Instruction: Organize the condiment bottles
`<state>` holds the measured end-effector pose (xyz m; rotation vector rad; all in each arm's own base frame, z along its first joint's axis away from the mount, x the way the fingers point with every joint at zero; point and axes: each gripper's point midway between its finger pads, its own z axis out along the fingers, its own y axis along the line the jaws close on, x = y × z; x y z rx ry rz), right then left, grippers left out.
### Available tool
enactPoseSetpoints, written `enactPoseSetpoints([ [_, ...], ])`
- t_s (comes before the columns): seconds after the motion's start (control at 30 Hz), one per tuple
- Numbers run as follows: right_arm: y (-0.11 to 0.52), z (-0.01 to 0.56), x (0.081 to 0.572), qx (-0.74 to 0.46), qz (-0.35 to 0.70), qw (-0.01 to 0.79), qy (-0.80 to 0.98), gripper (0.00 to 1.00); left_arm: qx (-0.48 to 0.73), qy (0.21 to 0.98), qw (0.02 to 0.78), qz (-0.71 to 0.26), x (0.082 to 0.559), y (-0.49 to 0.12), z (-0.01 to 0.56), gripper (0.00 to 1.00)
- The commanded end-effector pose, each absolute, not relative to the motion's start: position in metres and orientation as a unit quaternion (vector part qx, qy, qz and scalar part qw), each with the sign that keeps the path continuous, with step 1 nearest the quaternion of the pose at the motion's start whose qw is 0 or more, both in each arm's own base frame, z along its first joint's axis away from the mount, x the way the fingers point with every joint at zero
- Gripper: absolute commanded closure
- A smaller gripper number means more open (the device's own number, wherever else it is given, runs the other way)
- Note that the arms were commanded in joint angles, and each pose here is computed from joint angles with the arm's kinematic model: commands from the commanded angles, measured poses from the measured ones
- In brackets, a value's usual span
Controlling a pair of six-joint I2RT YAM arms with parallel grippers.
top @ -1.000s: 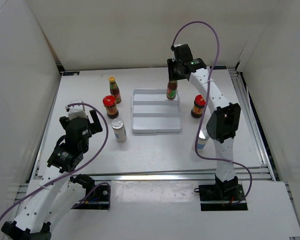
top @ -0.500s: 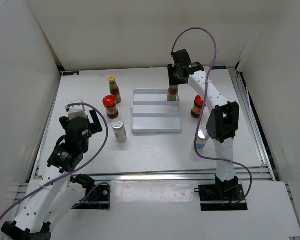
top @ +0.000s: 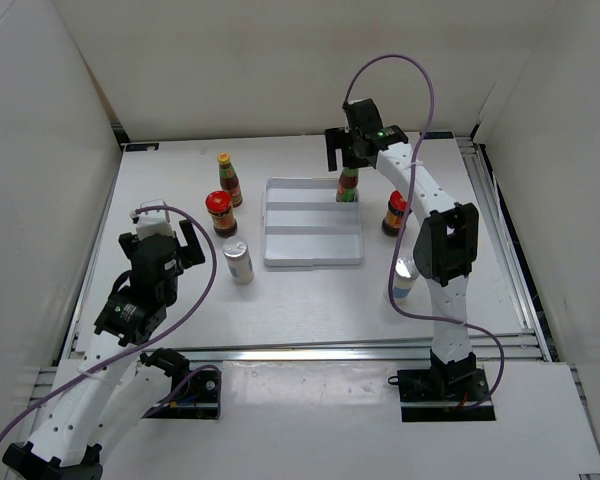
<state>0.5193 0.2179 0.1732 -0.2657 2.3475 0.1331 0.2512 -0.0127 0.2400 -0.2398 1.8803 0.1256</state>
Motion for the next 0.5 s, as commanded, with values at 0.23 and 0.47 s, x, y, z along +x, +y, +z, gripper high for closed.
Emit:
enactPoseSetpoints([
  [0.23, 0.197, 0.314, 0.525, -0.055, 0.047, 0.522, 0.85, 0.0, -0.094, 0.814, 0.571, 0.055, 0.251, -0.015, 0.232, 0.0],
  [0.47, 0.156, 0.374, 0.479, -0.015, 0.021, 0.573, 0.819, 0.0, -0.09, 0.815, 0.57, 0.054, 0.253, -0.016, 0.246, 0.0],
])
